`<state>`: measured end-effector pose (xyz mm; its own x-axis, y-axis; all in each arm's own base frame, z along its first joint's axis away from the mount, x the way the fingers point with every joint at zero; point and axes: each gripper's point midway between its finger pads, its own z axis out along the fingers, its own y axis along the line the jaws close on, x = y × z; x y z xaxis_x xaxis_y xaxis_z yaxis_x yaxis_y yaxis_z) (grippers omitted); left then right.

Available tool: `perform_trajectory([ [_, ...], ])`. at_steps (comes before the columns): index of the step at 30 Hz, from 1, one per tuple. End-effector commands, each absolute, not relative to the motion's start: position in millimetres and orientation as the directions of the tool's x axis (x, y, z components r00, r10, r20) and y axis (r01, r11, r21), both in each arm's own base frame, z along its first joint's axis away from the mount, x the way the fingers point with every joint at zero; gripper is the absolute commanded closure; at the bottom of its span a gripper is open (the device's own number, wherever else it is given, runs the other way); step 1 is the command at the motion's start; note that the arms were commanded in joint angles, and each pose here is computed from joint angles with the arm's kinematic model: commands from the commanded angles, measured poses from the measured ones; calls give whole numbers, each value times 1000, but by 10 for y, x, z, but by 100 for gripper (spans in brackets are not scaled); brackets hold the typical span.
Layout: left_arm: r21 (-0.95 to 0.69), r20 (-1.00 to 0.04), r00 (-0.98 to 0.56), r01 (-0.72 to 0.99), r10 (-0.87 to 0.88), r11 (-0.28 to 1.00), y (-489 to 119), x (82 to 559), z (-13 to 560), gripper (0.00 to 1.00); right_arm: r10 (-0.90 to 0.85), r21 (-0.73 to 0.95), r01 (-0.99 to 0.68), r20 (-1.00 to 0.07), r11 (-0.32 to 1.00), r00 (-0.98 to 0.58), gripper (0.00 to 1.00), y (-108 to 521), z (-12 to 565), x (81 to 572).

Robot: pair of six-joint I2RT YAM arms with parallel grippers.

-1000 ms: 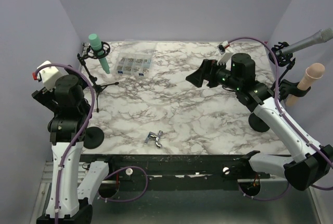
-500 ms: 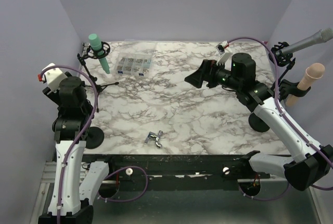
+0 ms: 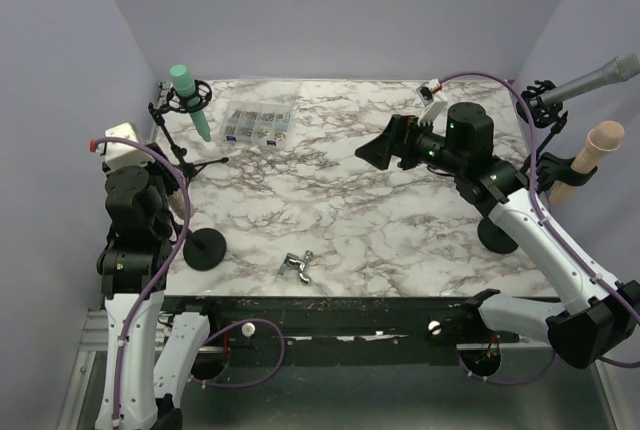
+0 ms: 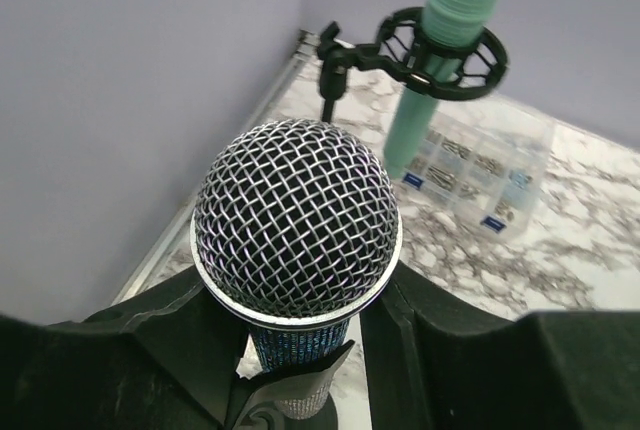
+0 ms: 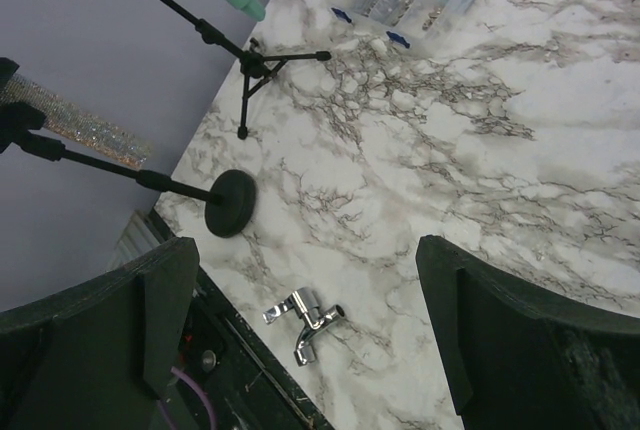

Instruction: Remove the microphone from the stand

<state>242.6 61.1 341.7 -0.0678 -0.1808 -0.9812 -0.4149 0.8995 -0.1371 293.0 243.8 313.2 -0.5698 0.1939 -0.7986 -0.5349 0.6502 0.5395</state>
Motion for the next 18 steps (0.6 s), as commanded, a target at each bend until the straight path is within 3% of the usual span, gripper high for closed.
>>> perform_trajectory([
  [1, -134, -990, -20, -148, -138, 980, 187, 2543, 3739, 96, 195, 558, -550, -790, 621, -581, 0, 2485, 3096, 2871],
  [9, -83, -996, -34, 227, -77, 970, -447, 2719, 3818, 100, 164, 555, -564, -786, 611, -596, 0, 2601, 3036, 2916],
  [18, -7, -998, 53, 424, -32, 906, -932, 2867, 4051, 100, 131, 549, -589, -788, 593, -602, 0, 2834, 2990, 2841],
])
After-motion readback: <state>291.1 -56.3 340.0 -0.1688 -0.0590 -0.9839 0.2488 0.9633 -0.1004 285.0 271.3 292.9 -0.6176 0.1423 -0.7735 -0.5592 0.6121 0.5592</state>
